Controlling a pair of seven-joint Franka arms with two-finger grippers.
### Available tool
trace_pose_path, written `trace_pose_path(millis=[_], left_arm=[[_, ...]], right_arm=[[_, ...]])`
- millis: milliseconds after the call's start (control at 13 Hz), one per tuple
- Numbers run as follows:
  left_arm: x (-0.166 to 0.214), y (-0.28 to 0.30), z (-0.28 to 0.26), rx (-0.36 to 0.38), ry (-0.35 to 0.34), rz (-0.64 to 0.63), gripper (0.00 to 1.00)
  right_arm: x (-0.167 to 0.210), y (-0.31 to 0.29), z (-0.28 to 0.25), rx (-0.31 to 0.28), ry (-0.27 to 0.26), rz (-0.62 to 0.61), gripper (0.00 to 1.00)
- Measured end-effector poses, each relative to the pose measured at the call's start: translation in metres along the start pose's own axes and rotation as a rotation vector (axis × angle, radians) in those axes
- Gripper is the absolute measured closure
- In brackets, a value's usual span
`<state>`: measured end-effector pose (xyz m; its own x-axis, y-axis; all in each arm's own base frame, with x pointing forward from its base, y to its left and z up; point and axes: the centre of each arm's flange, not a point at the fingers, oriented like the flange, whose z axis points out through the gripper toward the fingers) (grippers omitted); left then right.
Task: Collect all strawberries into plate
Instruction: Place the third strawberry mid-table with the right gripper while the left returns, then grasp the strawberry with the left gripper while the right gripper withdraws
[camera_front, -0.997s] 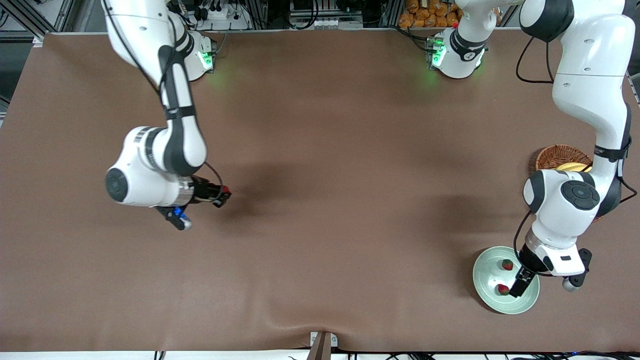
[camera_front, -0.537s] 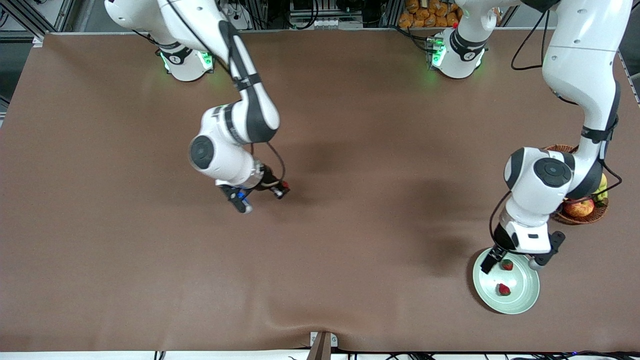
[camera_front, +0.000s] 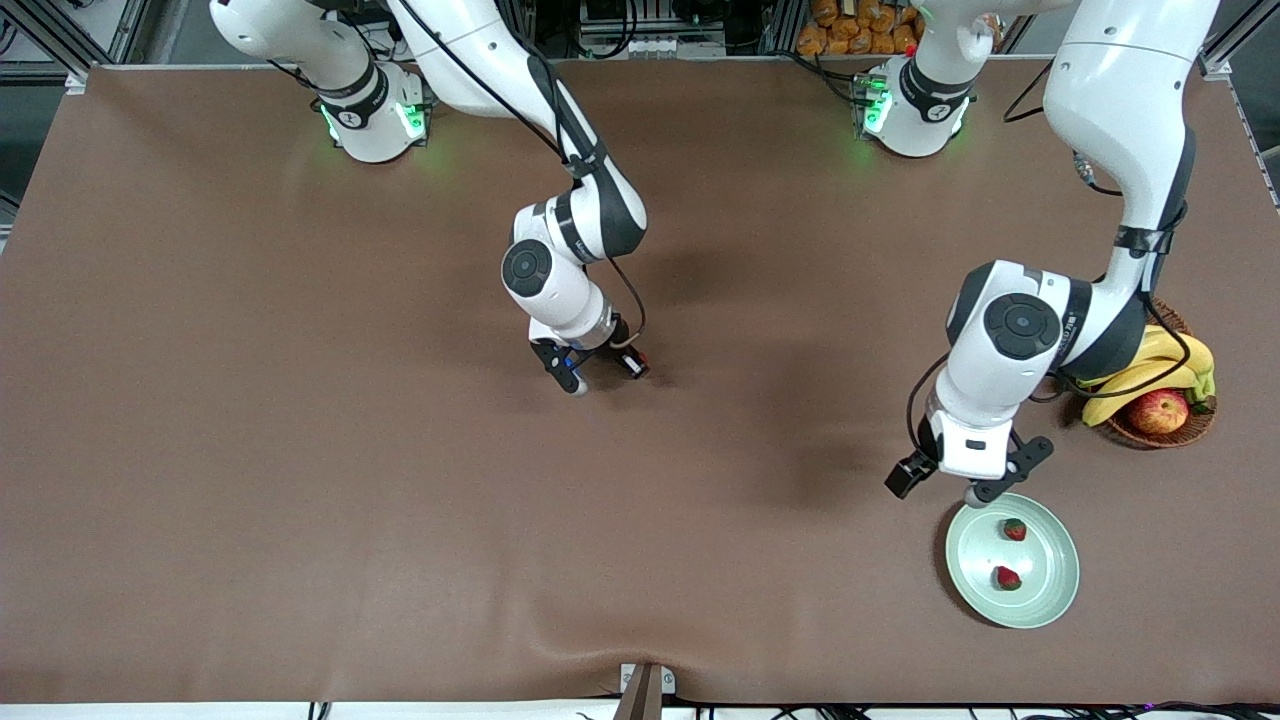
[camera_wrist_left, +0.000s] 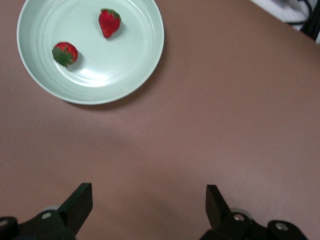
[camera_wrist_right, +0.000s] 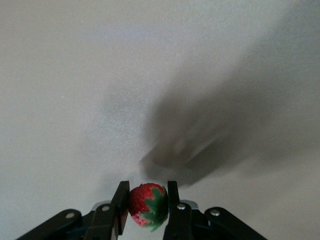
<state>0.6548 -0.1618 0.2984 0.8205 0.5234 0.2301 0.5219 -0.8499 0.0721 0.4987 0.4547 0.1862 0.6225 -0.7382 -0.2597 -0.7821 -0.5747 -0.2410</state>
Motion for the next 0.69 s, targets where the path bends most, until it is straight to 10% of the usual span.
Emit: trace_pose_path(millis=[307, 690], left_arm=[[-0.035, 0.024, -0.013, 0.033, -0.060, 0.108, 0.00], [-0.071, 0.050, -0.017, 0.009, -0.094, 0.209, 0.00]], right_arm=[[-0.018, 0.001, 0.008, 0.012, -0.011, -0.005, 0.53], [-0.009, -0.013, -0.005, 0.051, -0.005, 0.006, 0.00]])
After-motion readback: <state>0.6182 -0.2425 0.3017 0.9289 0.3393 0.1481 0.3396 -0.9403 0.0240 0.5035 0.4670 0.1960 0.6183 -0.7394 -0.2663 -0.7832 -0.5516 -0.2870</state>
